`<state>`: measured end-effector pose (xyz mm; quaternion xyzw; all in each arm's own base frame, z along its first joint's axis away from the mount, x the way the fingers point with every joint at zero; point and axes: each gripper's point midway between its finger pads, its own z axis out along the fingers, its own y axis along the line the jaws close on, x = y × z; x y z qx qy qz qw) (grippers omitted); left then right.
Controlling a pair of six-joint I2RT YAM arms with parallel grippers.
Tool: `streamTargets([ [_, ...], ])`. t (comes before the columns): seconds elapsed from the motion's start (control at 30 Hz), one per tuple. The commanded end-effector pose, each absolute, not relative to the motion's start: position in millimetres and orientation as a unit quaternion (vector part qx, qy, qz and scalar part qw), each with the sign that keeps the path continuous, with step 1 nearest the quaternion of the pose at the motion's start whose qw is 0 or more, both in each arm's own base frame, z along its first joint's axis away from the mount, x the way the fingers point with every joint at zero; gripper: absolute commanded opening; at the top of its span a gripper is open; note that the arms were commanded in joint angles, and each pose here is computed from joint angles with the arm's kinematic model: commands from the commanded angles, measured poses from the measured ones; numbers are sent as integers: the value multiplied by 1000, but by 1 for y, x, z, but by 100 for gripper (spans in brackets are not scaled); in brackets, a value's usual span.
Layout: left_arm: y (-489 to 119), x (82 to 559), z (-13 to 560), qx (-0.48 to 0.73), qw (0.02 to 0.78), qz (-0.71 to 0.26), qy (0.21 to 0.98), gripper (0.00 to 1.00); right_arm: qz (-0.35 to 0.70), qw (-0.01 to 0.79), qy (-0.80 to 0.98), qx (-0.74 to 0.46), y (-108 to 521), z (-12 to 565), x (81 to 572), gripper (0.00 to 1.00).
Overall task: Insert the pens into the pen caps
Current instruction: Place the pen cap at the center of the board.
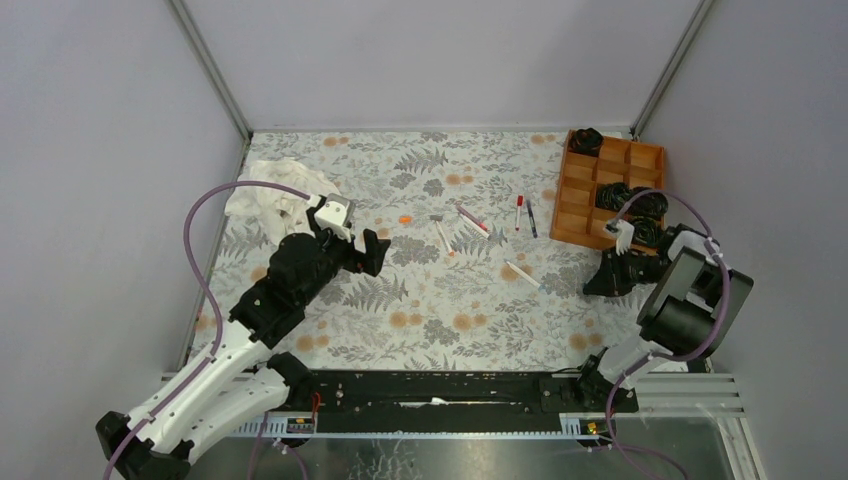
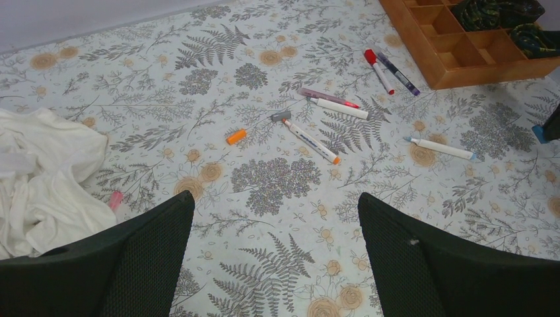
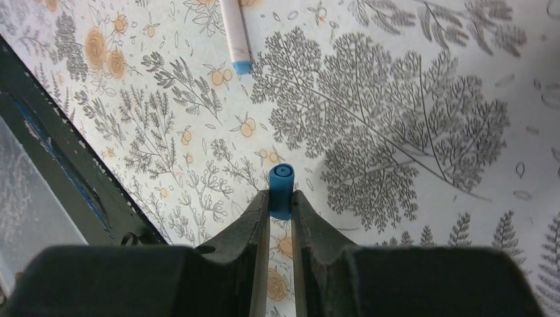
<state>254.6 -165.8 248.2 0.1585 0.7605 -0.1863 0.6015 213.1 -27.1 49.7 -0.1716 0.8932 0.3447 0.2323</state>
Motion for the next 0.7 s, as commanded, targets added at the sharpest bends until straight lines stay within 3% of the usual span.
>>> streamTargets([
  [0.0,-168,257,254,150,611,-198,751,97,307,237,895,-218,-13,65,235,13],
  [0.43,-171,240,242,18,588,-308,748,97,218,196,841,-455,162,58,276,16],
  [0.67,-155,229,229,-40,585,-323,742,98,187,190,825,-499,246,41,290,23],
])
